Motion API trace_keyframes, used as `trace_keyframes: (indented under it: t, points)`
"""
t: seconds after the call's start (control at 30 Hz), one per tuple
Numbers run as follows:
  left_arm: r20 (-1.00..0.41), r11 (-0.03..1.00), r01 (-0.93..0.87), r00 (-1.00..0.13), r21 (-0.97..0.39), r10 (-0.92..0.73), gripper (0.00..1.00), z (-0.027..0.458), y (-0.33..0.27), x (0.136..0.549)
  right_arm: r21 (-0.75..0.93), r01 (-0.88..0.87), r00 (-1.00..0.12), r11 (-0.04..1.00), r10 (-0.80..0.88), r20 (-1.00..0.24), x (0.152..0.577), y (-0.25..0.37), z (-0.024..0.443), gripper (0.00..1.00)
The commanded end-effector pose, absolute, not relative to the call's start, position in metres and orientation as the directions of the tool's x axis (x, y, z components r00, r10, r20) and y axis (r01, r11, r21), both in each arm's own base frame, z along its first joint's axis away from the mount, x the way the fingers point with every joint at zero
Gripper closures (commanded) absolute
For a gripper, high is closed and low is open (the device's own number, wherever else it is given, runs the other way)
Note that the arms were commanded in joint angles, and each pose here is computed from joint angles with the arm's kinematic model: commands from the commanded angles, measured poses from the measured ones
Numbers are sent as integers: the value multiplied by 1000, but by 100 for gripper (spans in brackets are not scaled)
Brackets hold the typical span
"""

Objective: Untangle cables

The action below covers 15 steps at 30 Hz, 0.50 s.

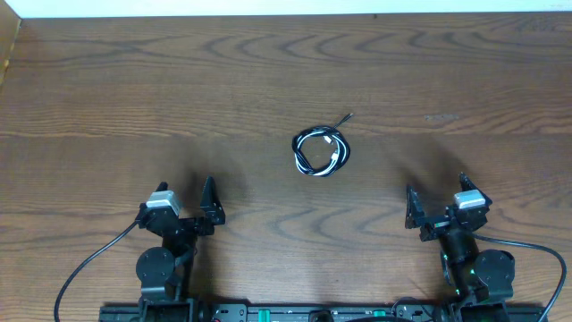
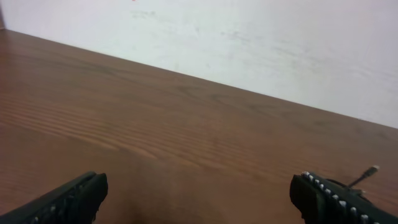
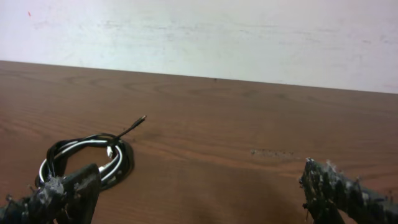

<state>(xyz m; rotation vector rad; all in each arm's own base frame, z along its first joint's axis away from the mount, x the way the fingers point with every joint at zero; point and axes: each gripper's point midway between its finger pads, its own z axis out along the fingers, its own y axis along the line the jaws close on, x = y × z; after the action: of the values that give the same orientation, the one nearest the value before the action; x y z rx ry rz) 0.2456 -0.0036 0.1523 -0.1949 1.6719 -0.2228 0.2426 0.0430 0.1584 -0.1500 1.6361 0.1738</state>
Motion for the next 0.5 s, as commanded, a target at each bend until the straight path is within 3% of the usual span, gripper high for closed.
trace_keyframes:
  t: [0.0, 0.47]
  points:
    - [-954, 961, 55, -144, -272, -261, 1, 150, -14, 244, 28, -199, -80, 980, 12, -997, 243, 43, 156, 1]
    - [-973, 977, 69, -122, -204, -195, 1, 172, -14, 244, 28, -199, -80, 980, 12, -997, 243, 43, 156, 1]
